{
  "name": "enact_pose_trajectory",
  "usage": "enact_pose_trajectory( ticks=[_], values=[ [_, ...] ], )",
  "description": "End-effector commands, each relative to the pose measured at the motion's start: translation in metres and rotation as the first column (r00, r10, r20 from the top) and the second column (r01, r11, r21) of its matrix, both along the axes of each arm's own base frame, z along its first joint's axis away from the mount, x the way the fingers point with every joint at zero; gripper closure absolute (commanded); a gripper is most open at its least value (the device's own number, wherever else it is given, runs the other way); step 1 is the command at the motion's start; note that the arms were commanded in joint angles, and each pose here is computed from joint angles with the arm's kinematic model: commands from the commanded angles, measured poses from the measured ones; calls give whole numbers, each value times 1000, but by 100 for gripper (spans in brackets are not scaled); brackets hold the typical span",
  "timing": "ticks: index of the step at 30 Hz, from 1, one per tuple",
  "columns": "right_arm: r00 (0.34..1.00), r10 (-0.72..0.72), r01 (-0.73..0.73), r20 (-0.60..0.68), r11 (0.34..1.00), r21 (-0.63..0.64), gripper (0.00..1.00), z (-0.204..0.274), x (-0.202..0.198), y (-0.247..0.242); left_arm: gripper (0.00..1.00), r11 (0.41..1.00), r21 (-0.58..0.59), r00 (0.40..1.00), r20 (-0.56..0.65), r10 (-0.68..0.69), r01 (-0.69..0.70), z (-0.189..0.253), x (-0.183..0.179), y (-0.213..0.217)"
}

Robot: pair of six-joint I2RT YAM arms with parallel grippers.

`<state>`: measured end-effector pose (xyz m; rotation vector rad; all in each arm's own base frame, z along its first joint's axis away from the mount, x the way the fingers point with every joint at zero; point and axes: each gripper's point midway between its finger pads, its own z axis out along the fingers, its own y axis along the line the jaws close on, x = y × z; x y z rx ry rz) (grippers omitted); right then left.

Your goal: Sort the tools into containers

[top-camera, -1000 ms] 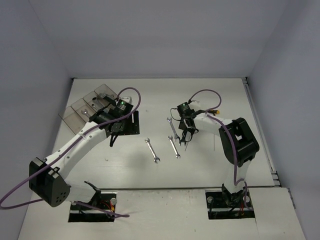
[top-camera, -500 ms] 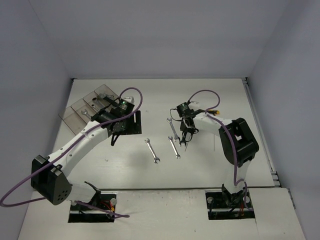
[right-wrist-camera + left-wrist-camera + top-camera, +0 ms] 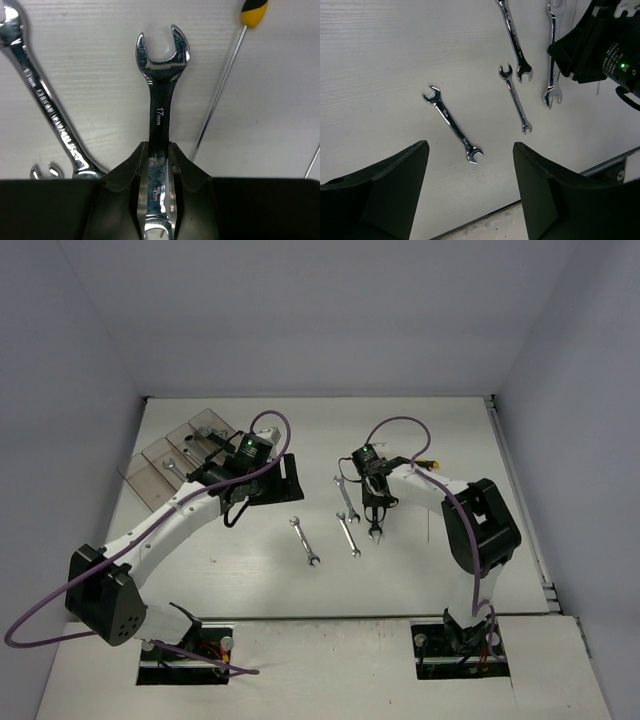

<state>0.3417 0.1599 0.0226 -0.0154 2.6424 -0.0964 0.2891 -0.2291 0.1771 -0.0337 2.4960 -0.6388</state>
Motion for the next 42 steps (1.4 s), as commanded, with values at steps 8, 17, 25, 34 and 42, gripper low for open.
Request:
enact_pose_trajectory(
  ticks=[8,17,25,34,42],
  values=[
    [948,222,-265,230,948,175,100,84,-1,45,35,959,-283,990,135,44,-4,24,37,-45],
    [896,292,-395,333,867,303,100,123,-10,78,35,915,-401,983,182,29,47,32,58,-74],
    [870,325,-456,371,817,354,100,141,-16,98,36,875,-479,983,182,22,69,41,73,-95],
    [862,333,-479,381,782,400,100,147,-20,115,43,849,-525,985,167,35,59,40,84,-111],
    [859,328,-487,393,761,429,100,155,-23,122,57,843,-536,991,128,28,46,30,87,-121]
  ],
)
